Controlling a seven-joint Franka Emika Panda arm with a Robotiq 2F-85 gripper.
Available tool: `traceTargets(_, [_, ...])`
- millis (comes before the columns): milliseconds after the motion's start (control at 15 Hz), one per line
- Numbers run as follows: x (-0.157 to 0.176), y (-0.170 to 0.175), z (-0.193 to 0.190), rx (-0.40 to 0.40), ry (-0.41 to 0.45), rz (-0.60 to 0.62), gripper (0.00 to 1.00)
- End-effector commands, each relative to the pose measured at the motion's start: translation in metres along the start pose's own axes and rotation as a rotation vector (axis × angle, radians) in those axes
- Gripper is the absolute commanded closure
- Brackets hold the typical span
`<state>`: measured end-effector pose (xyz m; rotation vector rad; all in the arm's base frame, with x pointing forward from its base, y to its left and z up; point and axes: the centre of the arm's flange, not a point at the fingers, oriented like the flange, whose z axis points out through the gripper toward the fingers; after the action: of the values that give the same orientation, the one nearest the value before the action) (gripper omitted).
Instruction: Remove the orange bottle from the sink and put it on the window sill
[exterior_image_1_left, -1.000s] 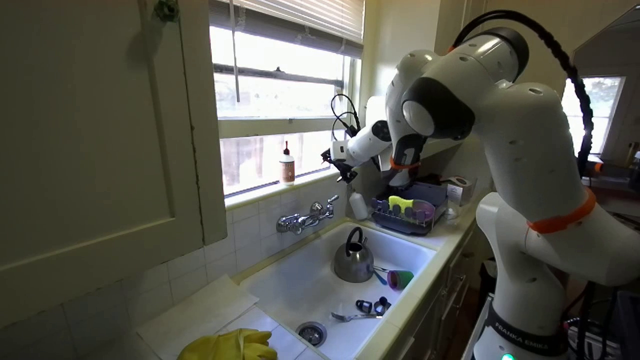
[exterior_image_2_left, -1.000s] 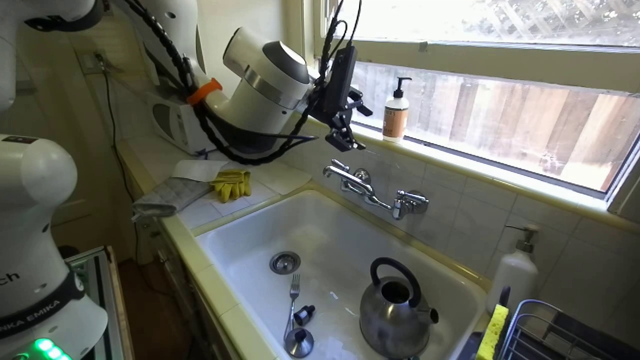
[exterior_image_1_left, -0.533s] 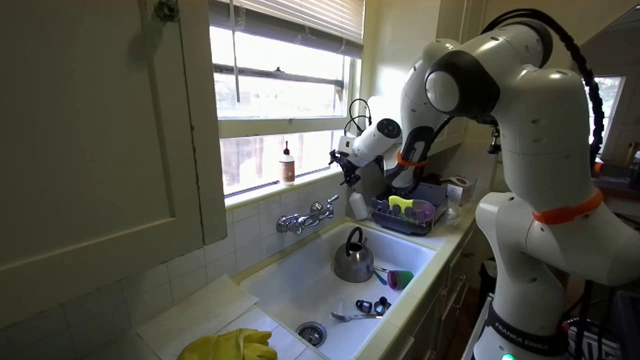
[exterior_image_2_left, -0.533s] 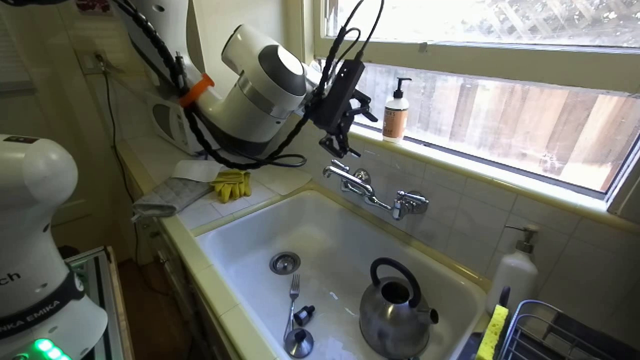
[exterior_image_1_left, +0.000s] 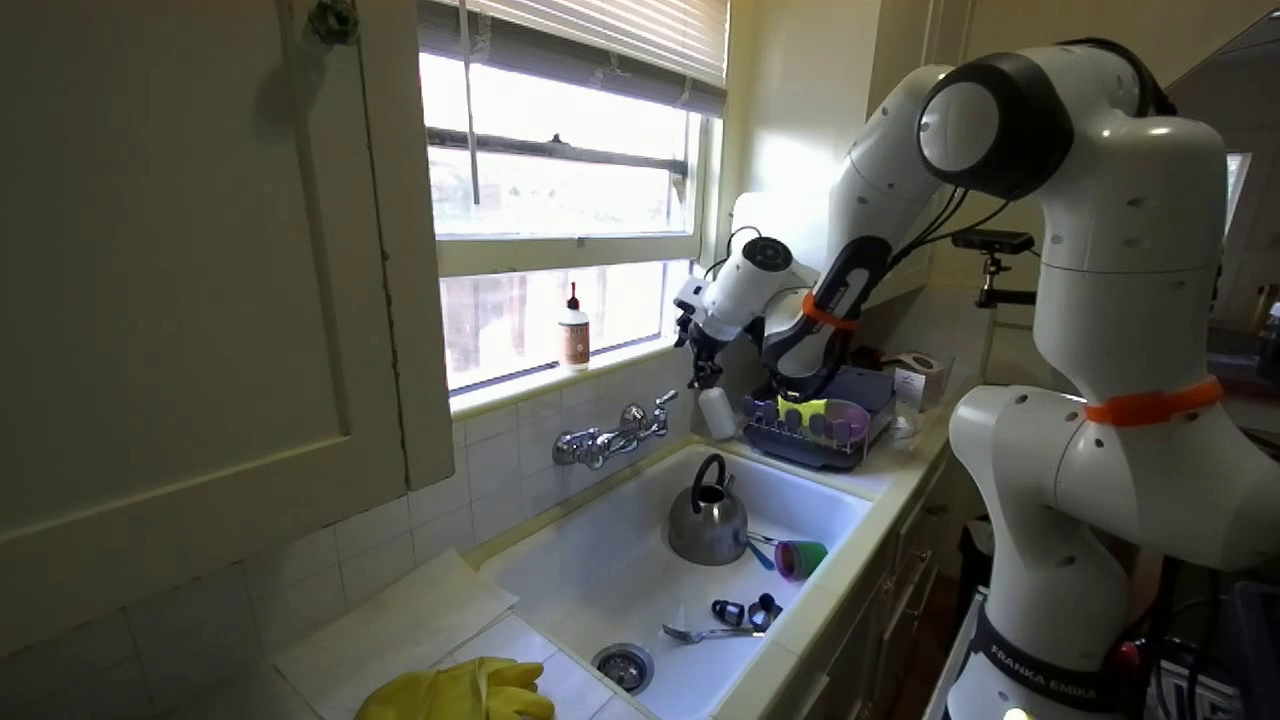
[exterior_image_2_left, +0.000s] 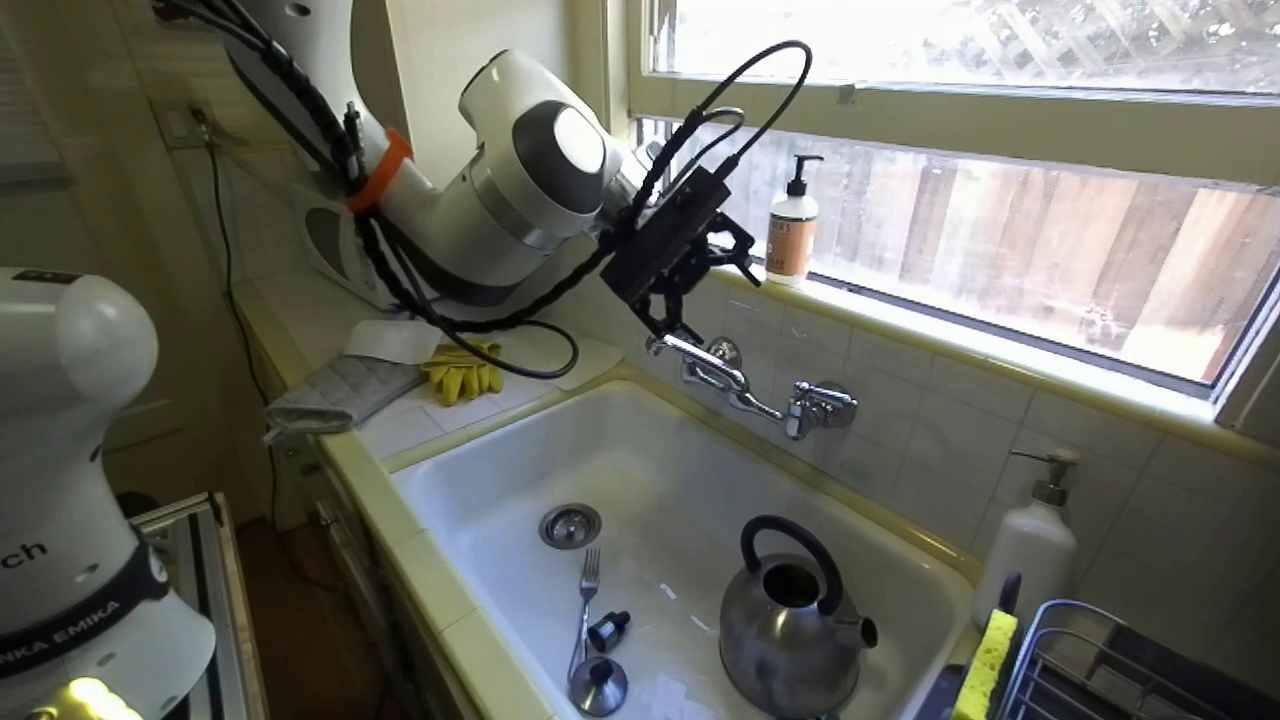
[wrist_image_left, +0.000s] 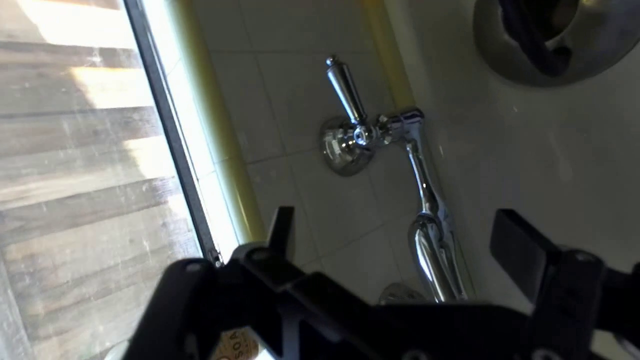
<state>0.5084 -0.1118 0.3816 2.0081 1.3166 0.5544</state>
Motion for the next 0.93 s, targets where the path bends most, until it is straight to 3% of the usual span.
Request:
traceTargets(0, [-0.014,0.009,-0.014,0.083,0.034,0.166,0.0])
traceTargets(867, [-0.039,0.015,-0.012,0.231,0.127,0.722,0.0])
